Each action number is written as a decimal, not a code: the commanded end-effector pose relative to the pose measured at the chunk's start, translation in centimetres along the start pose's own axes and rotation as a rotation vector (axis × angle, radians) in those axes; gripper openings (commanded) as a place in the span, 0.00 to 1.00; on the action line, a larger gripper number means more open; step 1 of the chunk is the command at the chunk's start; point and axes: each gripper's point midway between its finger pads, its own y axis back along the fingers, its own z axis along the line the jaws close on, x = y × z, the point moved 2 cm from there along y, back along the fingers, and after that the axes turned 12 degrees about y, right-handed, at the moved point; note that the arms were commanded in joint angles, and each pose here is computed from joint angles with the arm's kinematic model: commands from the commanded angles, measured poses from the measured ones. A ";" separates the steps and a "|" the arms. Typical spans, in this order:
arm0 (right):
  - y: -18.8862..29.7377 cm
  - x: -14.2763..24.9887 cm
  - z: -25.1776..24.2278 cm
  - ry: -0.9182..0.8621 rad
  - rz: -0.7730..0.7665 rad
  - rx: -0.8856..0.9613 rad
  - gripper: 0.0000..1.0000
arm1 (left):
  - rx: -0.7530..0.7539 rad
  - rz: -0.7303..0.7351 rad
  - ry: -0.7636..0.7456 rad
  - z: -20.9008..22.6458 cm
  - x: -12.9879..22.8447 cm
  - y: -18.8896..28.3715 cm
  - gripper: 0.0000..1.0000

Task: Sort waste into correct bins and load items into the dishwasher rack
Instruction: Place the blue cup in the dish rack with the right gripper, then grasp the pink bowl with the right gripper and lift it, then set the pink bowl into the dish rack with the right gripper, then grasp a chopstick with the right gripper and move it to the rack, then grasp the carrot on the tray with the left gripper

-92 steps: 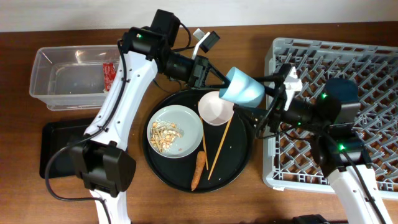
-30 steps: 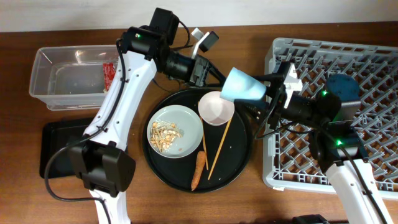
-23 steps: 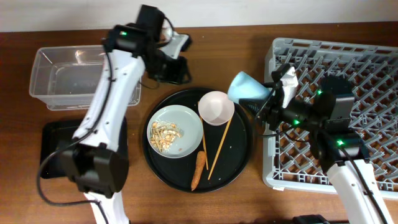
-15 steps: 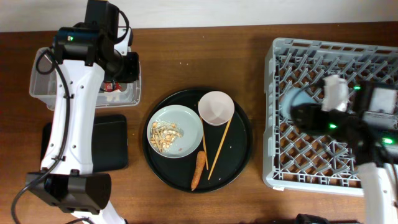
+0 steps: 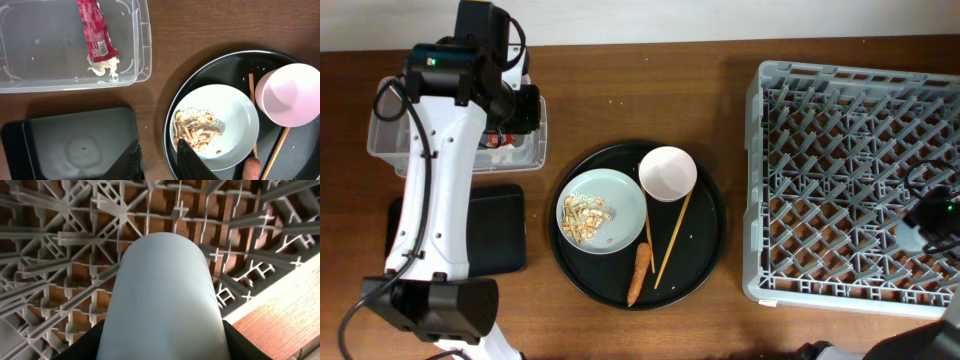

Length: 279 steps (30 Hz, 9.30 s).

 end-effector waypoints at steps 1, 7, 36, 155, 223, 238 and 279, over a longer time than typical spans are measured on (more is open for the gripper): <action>-1.0 -0.1 -0.4 -0.022 0.041 0.011 0.52 | 0.009 -0.013 0.022 0.1 -0.1 0.7 0.24; -3.5 0.5 -0.6 -0.022 0.143 0.015 0.56 | 0.008 -0.009 0.022 0.1 0.0 0.7 0.24; -1.5 8.1 38.6 0.893 -0.066 -0.319 0.64 | -0.005 0.033 0.022 0.5 0.9 0.7 0.84; -3.3 -4.7 14.7 0.413 0.018 0.056 0.52 | 0.010 0.091 0.022 0.3 2.2 0.7 0.84; -5.5 16.3 37.7 0.681 0.259 -0.173 0.04 | 0.002 0.115 0.022 0.5 2.7 0.8 0.99; -1.6 4.0 21.7 0.726 0.154 -0.052 0.04 | 0.002 0.114 0.022 0.5 2.7 0.8 0.99; 5.9 2.0 14.5 0.422 -0.003 -0.185 0.98 | 0.035 0.536 -0.498 -12.2 27.5 -14.6 0.97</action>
